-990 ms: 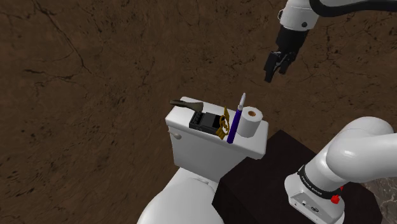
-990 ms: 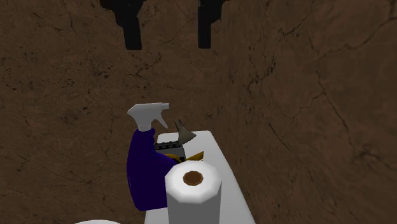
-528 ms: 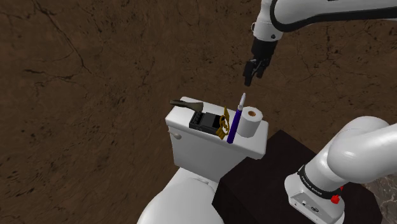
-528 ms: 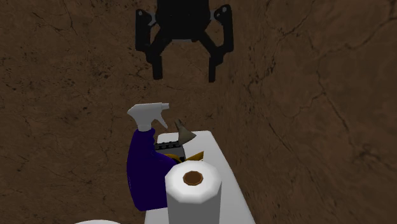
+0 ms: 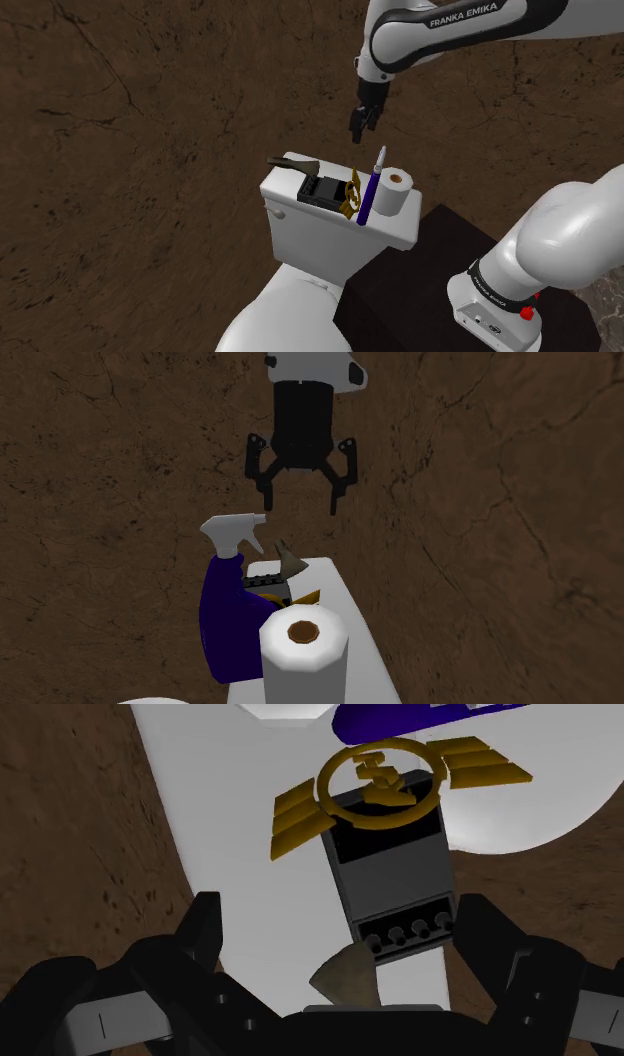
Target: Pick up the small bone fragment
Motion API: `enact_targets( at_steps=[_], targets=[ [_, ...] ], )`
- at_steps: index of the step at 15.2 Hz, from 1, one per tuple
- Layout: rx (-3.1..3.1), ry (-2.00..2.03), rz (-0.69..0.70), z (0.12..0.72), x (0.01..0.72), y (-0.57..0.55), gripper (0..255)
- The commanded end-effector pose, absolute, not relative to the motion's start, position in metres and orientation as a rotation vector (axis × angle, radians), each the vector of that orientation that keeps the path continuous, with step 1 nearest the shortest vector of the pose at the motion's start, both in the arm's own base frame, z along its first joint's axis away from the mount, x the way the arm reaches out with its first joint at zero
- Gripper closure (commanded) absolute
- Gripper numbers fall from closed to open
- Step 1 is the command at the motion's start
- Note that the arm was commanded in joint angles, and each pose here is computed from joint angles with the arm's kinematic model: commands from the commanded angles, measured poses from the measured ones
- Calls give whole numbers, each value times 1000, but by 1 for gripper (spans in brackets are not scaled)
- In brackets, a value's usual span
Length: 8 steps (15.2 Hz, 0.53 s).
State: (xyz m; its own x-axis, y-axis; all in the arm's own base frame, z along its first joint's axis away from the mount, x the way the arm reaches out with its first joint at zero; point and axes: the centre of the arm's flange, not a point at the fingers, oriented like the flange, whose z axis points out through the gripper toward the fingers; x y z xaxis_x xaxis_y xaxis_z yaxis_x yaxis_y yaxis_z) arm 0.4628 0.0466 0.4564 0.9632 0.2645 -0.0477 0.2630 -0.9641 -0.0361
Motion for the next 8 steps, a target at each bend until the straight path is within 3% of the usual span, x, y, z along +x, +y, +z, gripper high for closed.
enact_targets(
  at_steps=[1,8],
  targets=[
    [-3069,-468,86,440,485,56,0],
    [-3011,-651,109,385,553,89,0]
  ],
)
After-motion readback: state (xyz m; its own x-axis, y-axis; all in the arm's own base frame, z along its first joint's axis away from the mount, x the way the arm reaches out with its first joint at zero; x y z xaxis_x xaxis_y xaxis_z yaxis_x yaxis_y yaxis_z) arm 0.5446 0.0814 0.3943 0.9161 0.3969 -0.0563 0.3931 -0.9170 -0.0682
